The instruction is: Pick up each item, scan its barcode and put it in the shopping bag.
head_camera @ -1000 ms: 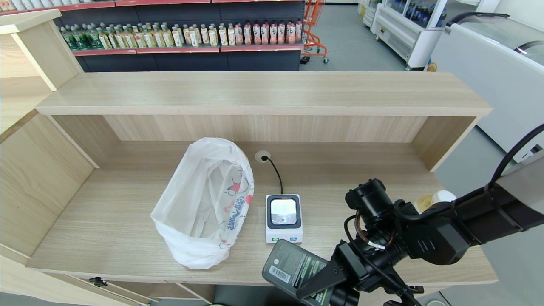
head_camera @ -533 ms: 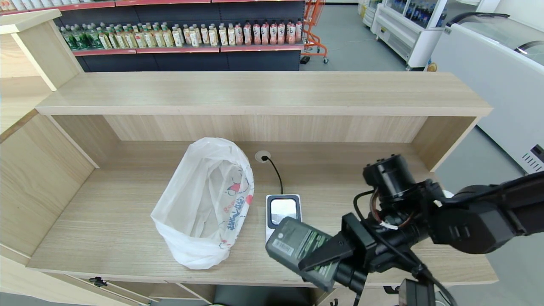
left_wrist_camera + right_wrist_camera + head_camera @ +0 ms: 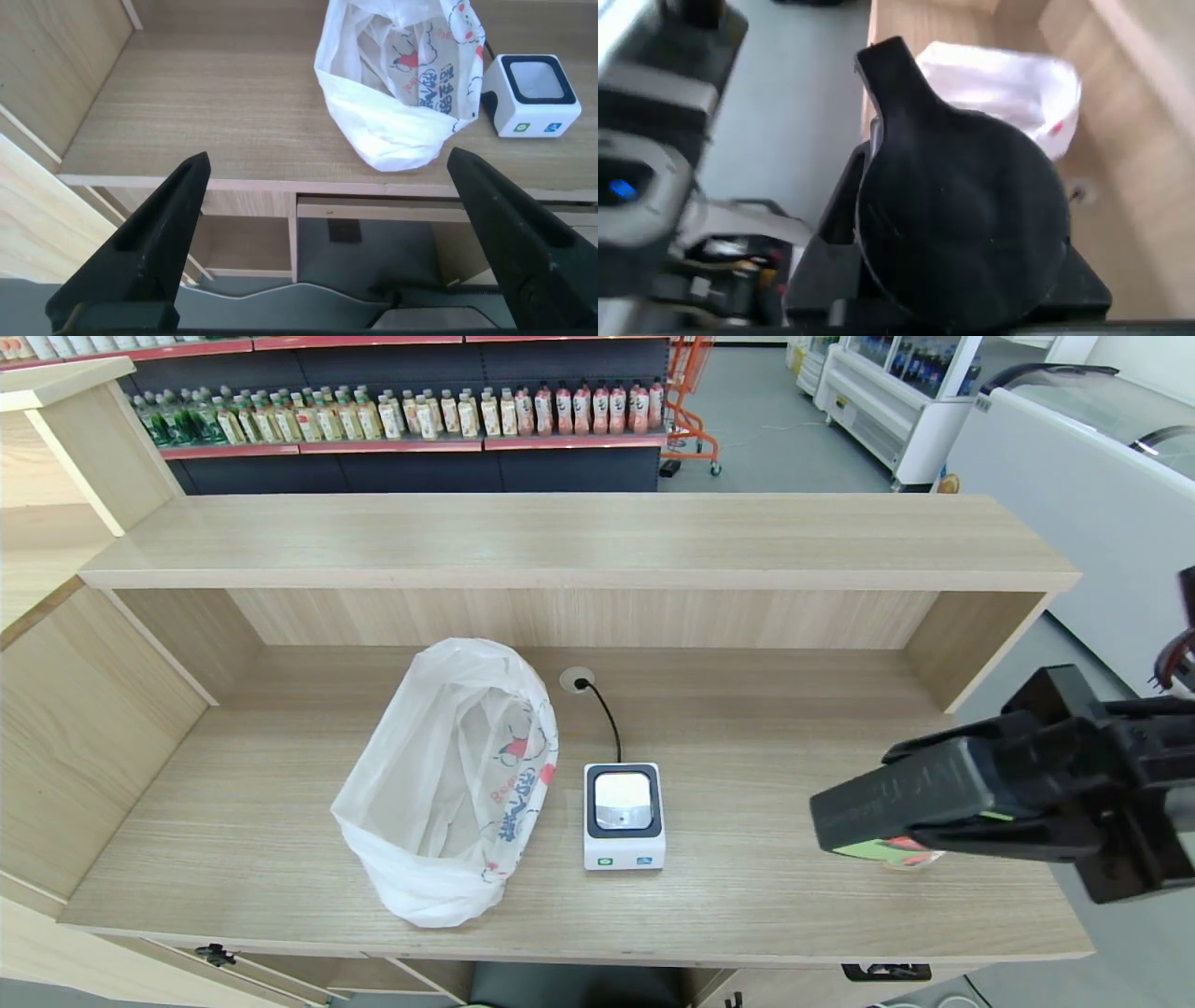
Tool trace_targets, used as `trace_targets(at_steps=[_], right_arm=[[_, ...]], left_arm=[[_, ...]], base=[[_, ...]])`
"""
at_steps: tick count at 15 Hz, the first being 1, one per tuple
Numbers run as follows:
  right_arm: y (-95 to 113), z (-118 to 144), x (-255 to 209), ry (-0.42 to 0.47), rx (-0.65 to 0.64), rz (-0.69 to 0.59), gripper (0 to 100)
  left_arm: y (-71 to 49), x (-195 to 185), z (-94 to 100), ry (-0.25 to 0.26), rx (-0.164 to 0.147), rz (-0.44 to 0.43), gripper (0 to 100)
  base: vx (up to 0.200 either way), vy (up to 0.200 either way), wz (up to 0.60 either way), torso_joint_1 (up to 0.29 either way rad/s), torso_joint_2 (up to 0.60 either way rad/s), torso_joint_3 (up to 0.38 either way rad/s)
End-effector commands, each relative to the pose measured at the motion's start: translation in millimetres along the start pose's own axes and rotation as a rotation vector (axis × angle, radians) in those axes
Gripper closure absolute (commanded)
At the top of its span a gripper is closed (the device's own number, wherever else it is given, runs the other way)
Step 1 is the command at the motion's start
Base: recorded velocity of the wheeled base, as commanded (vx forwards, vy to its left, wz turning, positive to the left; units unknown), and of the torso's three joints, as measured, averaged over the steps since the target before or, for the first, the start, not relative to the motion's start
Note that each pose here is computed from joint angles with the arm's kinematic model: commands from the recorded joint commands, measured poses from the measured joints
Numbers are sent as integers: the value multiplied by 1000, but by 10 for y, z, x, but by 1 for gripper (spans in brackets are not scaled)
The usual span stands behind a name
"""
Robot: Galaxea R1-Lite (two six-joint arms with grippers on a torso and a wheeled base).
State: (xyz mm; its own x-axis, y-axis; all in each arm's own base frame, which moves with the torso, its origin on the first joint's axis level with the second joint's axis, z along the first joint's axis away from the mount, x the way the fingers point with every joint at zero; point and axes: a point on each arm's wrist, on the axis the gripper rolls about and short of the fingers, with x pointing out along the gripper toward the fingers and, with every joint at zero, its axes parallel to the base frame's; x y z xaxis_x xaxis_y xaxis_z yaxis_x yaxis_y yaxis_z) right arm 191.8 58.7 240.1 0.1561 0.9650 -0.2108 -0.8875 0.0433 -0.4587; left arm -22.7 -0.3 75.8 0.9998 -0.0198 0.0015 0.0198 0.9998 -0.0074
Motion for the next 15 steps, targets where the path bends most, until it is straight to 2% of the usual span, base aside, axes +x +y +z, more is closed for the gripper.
trace_targets(at_steps=[1, 2, 3, 4, 6, 7, 9, 13, 15], right_arm=[[208, 246, -371, 34, 568, -225, 100], [248, 207, -391, -8, 845, -257, 100], [255, 89, -373, -53, 1024, -278, 100], [257, -96, -324, -82, 1100, -294, 100], [165, -456, -211, -139, 1185, -406, 100], [138, -493, -195, -146, 1189, -431, 100], [-71, -670, -33, -174, 1251, -562, 100], [-78, -672, 157, -159, 1273, -496, 100], [-85, -695, 265, -143, 1280, -511, 100]], left_arm=[[0, 0, 0, 0, 0, 1, 0], [0, 0, 0, 0, 0, 1, 0], [0, 0, 0, 0, 0, 1, 0], [0, 0, 0, 0, 0, 0, 0], [0, 0, 0, 0, 0, 0, 0], [0, 0, 0, 0, 0, 0, 0], [0, 0, 0, 0, 0, 1, 0], [0, 0, 0, 0, 0, 0, 0], [0, 0, 0, 0, 0, 0, 0]], base=[[0, 0, 0, 0, 0, 0], [0, 0, 0, 0, 0, 0], [0, 0, 0, 0, 0, 0], [0, 0, 0, 0, 0, 0], [0, 0, 0, 0, 0, 0], [0, 0, 0, 0, 0, 0], [0, 0, 0, 0, 0, 0], [0, 0, 0, 0, 0, 0], [0, 0, 0, 0, 0, 0]])
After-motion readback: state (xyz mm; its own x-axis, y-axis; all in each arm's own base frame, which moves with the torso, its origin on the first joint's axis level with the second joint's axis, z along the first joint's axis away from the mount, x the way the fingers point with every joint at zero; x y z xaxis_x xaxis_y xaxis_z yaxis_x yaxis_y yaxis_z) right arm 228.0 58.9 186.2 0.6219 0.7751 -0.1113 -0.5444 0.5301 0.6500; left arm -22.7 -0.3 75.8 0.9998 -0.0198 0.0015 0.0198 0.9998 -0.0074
